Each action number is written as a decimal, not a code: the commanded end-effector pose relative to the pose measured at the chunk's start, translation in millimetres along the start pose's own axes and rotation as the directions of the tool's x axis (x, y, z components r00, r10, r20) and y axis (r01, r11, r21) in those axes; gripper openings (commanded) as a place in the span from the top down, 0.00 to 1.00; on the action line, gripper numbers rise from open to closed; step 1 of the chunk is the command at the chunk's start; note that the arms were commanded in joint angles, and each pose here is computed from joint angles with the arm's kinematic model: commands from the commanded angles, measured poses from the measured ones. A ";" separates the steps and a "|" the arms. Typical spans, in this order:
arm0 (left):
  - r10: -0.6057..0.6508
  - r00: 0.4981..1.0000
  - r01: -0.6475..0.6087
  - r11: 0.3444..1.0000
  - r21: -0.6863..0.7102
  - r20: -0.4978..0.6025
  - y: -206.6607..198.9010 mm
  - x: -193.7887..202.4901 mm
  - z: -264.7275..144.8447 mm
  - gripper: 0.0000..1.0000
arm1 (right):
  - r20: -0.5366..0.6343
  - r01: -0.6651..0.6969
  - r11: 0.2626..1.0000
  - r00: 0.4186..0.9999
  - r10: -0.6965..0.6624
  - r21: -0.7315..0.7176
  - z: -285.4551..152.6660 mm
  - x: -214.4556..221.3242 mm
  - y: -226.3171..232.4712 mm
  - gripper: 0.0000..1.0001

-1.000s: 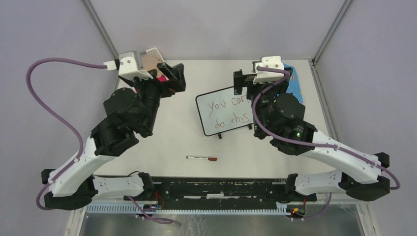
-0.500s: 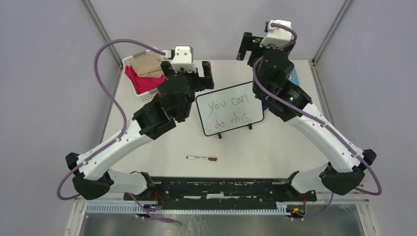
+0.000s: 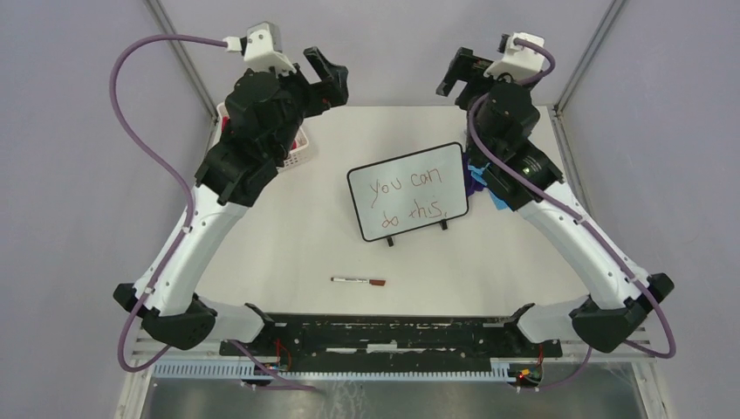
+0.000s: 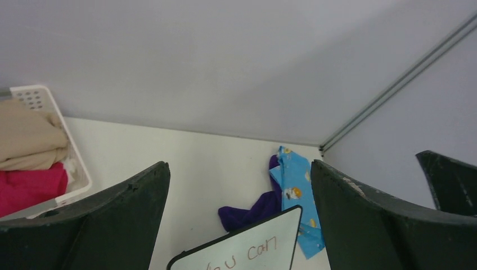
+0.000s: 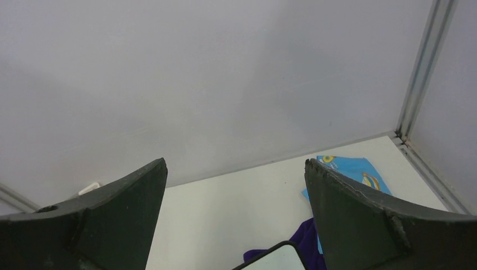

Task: Write a sentence on the whiteboard
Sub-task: Reset both arms

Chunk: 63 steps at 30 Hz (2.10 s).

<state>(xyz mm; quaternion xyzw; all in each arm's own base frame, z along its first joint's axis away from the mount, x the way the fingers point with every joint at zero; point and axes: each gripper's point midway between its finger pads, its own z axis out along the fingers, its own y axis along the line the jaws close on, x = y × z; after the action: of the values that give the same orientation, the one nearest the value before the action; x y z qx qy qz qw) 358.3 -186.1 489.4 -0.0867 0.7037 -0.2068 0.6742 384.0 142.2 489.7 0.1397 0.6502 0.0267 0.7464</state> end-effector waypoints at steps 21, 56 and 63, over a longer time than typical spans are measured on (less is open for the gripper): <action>0.018 0.967 -0.001 0.998 -0.065 0.253 28.8 -91.6 -66.6 0.00 | 0.174 0.117 0.993 0.978 -0.116 0.003 -114.1 -62.5 -65.0 0.02; 0.174 0.977 -0.174 0.985 -0.009 0.122 16.9 -52.8 -68.6 0.00 | 0.258 0.134 0.967 0.963 -0.076 -0.215 -149.7 -37.3 -83.7 0.02; 0.191 0.976 -0.192 0.981 -0.004 0.108 16.1 -42.1 -65.2 0.00 | 0.250 0.131 0.969 0.965 -0.077 -0.210 -152.4 -23.9 -91.6 0.02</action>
<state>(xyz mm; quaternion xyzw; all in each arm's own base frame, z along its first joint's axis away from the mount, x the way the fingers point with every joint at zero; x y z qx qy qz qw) 300.7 -141.0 514.1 -0.0463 0.6815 -0.1409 0.7166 220.5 73.5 470.2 0.0178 0.5641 0.0253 0.8251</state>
